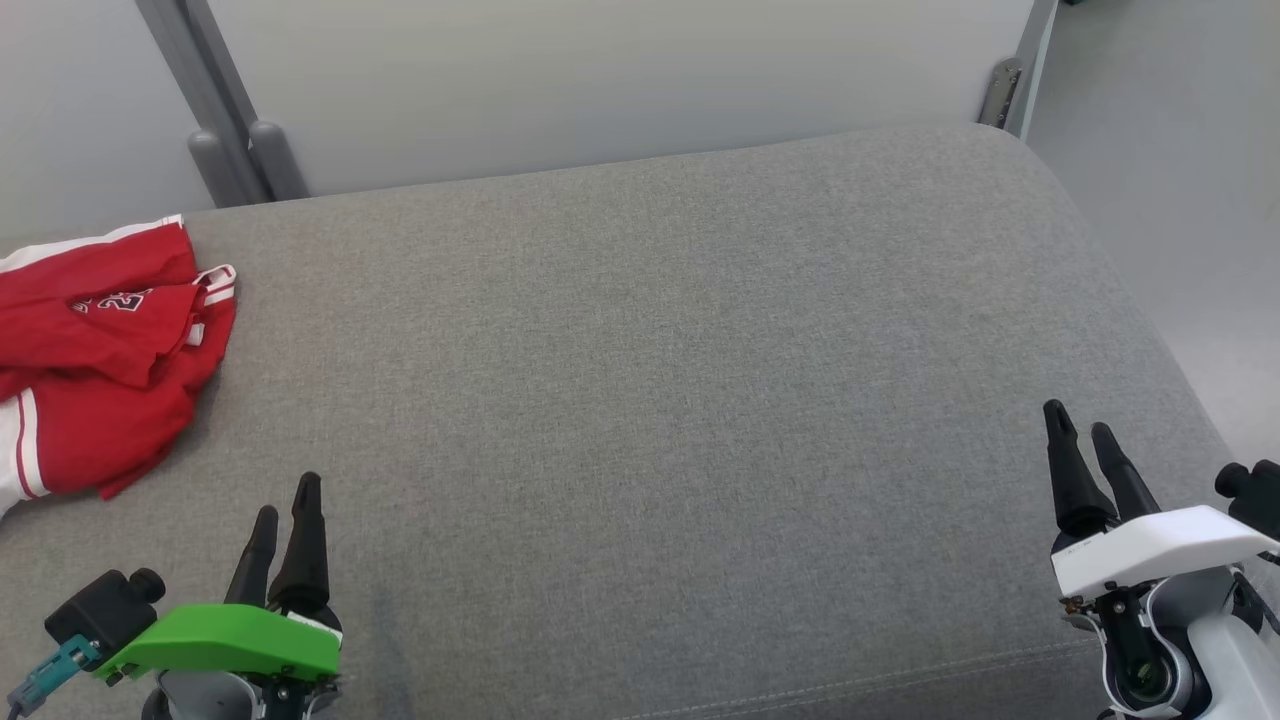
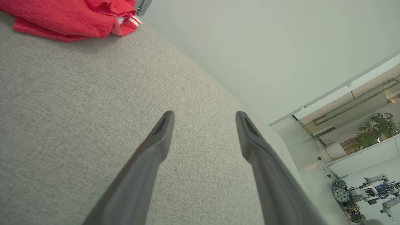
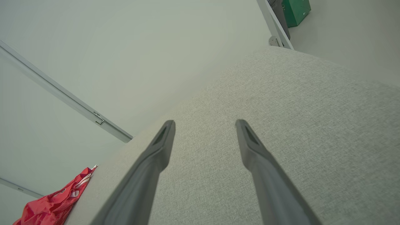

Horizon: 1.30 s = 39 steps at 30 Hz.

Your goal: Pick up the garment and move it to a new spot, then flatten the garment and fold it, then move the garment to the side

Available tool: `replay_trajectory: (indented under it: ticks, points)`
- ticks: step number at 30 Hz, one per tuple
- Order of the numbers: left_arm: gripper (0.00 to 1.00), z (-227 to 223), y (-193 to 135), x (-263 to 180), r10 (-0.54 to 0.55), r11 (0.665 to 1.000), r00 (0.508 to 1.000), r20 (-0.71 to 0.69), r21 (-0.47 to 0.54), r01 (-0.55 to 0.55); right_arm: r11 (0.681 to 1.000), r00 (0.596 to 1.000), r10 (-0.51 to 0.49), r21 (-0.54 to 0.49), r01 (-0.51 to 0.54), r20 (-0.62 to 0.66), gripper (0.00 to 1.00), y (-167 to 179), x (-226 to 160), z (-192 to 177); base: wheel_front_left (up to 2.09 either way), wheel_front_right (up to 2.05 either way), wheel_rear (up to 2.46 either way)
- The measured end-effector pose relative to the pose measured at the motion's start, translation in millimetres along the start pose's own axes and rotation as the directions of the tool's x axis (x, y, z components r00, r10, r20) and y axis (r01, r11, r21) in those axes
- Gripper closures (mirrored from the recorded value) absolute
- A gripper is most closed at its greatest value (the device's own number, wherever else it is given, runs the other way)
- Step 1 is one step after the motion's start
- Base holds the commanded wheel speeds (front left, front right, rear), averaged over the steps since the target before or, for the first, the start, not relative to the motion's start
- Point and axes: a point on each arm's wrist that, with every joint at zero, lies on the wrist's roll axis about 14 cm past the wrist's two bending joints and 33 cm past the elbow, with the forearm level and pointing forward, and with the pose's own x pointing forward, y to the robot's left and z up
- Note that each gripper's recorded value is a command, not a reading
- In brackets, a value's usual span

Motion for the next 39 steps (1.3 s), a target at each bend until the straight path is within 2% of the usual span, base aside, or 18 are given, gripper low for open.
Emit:
replay_trajectory:
  ticks: [8,16,25,39]
  points:
    - [0.0,2.6,-7.6,0.6,-0.026,0.994,0.999,0.02,0.11,0.023,0.992,1.0,0.022,-0.128,-0.019,0.02,0.0,6.2,0.0,3.2,0.0,0.0,0.0]
    - [0.0,5.9,-18.2,1.2,-0.068,0.973,0.997,0.04,0.223,0.057,0.965,0.998,0.045,-0.259,-0.032,0.046,0.0,11.1,-0.6,8.4,0.0,0.0,0.0]
    - [0.0,9.3,-29.9,2.0,-0.116,0.936,0.991,0.061,0.34,0.088,0.92,0.994,0.08,-0.388,-0.047,0.07,0.0,17.4,-1.9,12.9,0.0,0.0,0.0]
    - [0.0,11.2,-37.6,-0.2,-0.164,0.854,0.983,0.077,0.511,0.103,0.822,0.981,0.175,-0.561,-0.1,0.081,0.0,32.9,-4.5,15.9,0.0,0.0,0.0]
